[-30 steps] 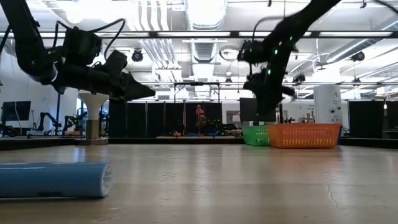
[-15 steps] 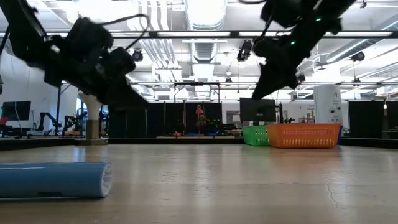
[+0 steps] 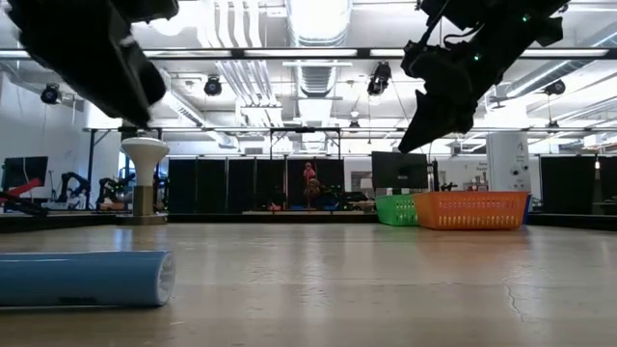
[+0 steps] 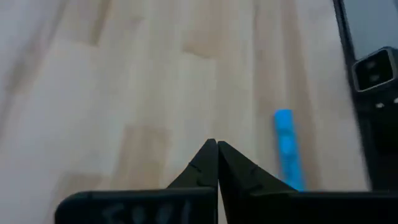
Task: Pick & Place Markers
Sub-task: Put the blue highlighter pen into the orange bin
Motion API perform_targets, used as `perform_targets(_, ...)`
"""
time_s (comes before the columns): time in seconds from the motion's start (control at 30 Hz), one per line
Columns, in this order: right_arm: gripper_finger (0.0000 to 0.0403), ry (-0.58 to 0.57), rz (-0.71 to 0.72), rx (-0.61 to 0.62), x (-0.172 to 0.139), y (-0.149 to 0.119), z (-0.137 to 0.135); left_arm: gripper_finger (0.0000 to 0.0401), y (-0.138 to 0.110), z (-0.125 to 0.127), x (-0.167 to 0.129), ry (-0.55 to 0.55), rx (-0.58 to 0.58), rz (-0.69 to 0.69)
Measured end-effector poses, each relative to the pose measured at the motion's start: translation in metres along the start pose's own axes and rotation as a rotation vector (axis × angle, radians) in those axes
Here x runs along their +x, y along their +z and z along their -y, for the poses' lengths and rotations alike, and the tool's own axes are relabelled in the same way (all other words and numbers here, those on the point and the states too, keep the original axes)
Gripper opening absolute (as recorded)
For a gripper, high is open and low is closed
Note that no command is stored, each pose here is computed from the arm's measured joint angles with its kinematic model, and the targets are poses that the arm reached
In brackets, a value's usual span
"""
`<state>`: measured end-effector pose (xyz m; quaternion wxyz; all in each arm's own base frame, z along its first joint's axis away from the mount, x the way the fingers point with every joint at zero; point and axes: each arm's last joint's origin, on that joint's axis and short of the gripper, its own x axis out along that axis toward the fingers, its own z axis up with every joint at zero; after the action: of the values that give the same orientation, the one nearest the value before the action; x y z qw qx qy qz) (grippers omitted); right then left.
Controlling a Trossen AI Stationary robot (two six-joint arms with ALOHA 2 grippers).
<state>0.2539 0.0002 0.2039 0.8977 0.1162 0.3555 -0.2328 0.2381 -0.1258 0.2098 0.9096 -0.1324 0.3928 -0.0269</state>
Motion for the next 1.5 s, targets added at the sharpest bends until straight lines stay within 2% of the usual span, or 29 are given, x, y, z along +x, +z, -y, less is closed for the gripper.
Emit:
perform_targets(0.1,0.0023,0.011,0.000,-0.008,0.001,-0.002,-0.004,0.0022,0.000,0.017,0.001,0.023,-0.059,-0.079)
perform_targets(0.27,0.0023,0.035,0.002,-0.026,-0.001,-0.005,-0.012,0.0086,-0.010,0.045,0.010,-0.017,-0.092,-0.213)
perform_targets(0.37,0.0023,0.052,0.010,-0.034,-0.002,-0.006,-0.016,0.0126,-0.018,0.066,0.015,-0.049,-0.081,-0.237)
perform_targets(0.47,0.0023,0.065,0.007,-0.047,-0.004,-0.008,-0.020,0.0157,-0.032,0.081,0.024,-0.034,-0.057,-0.279)
perform_targets(0.63,0.0023,0.071,0.011,-0.060,-0.006,-0.010,-0.024,0.0180,-0.043,0.097,0.036,-0.002,-0.056,-0.274)
perform_targets(0.93,0.0023,0.056,0.026,-0.080,-0.009,-0.013,-0.028,0.0181,-0.061,0.101,0.061,0.114,-0.053,-0.314)
perform_targets(1.1,0.0023,0.057,0.028,-0.086,-0.010,-0.013,-0.030,0.0175,-0.062,0.104,0.061,0.118,-0.071,-0.328)
perform_targets(1.5,0.0023,0.059,0.067,-0.085,-0.019,-0.010,-0.029,0.0081,-0.053,0.095,0.065,0.138,-0.001,-0.335)
